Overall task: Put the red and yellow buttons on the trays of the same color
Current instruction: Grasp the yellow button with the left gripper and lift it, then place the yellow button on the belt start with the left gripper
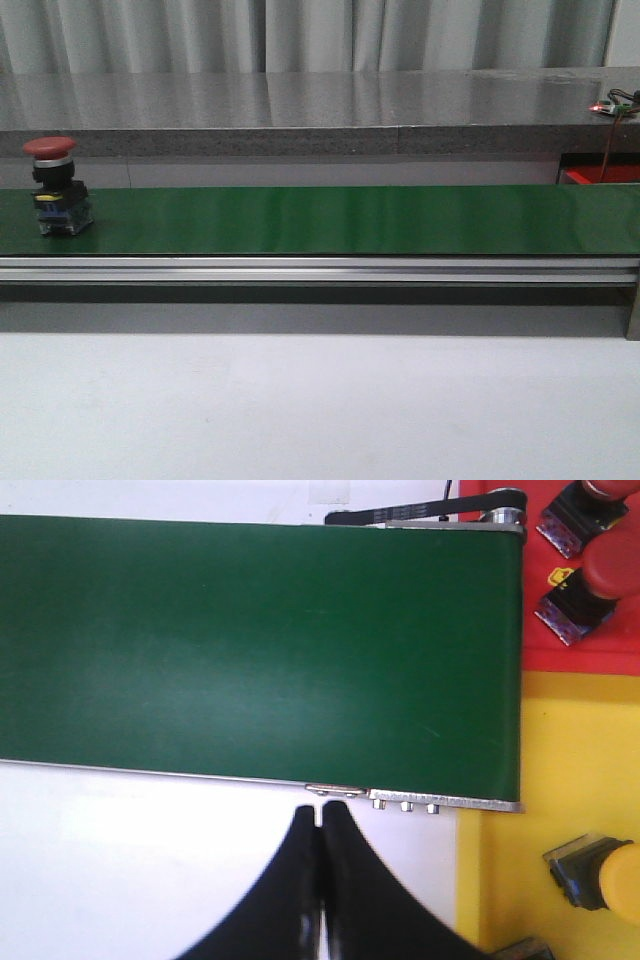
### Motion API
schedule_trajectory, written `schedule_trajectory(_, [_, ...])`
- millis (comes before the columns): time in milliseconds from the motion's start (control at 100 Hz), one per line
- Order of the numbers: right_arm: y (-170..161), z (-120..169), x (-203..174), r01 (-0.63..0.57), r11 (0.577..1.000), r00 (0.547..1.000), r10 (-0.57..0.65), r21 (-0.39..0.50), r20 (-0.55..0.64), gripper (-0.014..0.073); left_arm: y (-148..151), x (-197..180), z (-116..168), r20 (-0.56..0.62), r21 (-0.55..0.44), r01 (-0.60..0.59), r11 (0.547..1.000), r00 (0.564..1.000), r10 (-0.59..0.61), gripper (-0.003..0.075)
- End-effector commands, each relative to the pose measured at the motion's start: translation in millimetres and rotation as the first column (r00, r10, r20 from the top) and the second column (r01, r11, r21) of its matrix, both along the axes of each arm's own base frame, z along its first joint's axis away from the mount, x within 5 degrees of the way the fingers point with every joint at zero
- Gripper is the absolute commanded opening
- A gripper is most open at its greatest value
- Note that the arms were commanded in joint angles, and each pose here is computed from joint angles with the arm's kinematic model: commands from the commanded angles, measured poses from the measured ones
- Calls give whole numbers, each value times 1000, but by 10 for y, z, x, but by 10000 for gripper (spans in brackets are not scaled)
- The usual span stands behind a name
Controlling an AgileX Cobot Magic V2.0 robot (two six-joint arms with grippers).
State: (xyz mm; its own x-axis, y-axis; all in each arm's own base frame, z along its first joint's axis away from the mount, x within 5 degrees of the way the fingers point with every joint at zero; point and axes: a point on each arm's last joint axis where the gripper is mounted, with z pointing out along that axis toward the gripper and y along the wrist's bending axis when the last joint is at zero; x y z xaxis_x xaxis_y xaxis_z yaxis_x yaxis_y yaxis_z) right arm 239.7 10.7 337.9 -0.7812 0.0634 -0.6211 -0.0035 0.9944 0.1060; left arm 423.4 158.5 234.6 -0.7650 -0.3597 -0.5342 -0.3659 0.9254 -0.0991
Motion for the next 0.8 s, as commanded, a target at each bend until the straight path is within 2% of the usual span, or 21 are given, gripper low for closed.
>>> schedule_trajectory(0, [-2,167,-18,-1,1000,996,1,2,94,-72,-37,-116,619,152,61,-7,998,988,-2,91])
schedule_trajectory(150, [-2,166,-18,-1,1000,996,1,2,93,-72,-109,-308,967,179,85,-2,996,984,-13,91])
schedule_trajectory(400, [-2,166,-18,-1,1000,996,1,2,93,-72,-263,-534,1306,206,91,17,996,978,-35,92])
schedule_trajectory(570, [-2,167,-18,-1,1000,996,1,2,94,-72,-461,-605,1318,185,82,62,995,980,-77,91])
schedule_trajectory(790, [-2,166,-18,-1,1000,996,1,2,94,-72,-705,-644,1188,143,64,125,990,981,-133,91])
